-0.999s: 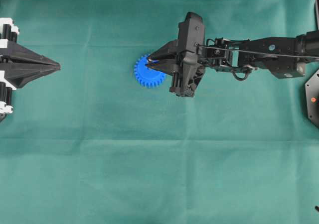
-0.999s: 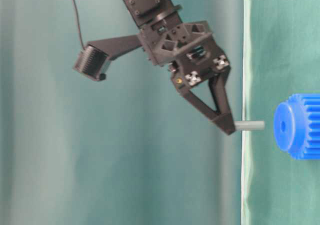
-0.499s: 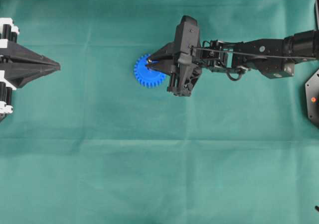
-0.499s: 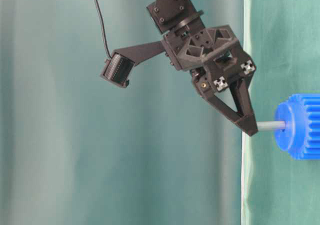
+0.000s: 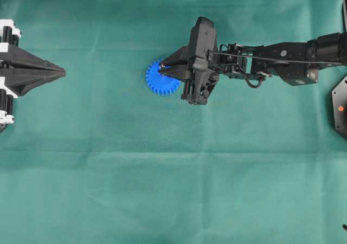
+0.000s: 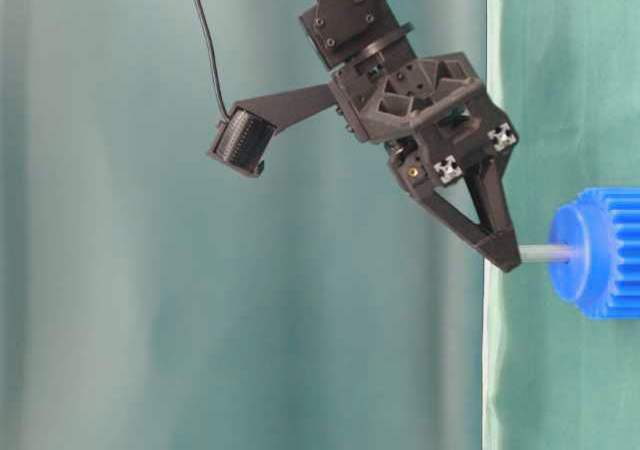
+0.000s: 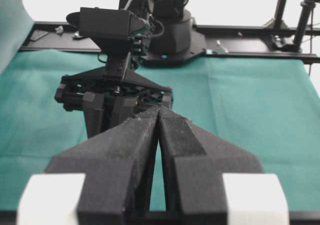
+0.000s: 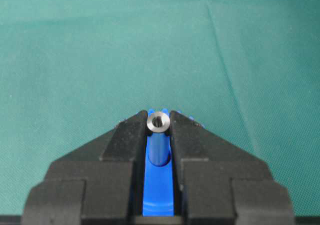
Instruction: Insert the shaft placed at a random location into the center hole of the medium gear at another random location.
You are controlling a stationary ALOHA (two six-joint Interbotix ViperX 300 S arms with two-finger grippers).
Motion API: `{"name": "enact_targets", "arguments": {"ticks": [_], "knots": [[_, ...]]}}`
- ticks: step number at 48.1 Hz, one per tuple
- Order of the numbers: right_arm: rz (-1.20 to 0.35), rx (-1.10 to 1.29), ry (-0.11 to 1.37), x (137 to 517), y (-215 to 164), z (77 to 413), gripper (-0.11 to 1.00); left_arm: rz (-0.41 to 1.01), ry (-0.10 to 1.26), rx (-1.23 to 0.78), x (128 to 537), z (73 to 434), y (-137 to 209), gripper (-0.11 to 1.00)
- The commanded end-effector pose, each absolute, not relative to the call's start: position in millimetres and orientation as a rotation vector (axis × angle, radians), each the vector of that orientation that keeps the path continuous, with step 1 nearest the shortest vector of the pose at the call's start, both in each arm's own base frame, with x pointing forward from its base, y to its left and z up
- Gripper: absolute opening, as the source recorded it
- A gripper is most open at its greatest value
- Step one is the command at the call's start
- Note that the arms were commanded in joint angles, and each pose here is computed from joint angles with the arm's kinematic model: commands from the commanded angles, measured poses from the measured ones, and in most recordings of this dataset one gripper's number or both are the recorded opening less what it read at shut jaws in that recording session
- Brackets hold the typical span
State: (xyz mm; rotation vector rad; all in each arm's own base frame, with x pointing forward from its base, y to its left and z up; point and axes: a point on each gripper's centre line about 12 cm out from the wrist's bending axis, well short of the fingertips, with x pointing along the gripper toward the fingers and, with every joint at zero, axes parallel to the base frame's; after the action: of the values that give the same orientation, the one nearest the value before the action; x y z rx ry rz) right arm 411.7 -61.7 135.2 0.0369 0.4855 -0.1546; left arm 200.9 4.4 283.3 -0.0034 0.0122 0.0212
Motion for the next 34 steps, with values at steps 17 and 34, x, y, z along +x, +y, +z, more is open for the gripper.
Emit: {"name": "enact_targets", "arguments": {"ticks": [17, 34], "knots": [[-0.155, 0.022, 0.447, 417.3, -63.4, 146.9, 0.14, 0.022, -0.006, 0.000, 203.2, 289.8, 4.7, 0.00], [-0.158, 0.032, 0.477, 419.1, -63.8, 125.6, 0.14, 0.022, -0.003, 0.000, 203.4, 289.3, 4.7, 0.00]]}}
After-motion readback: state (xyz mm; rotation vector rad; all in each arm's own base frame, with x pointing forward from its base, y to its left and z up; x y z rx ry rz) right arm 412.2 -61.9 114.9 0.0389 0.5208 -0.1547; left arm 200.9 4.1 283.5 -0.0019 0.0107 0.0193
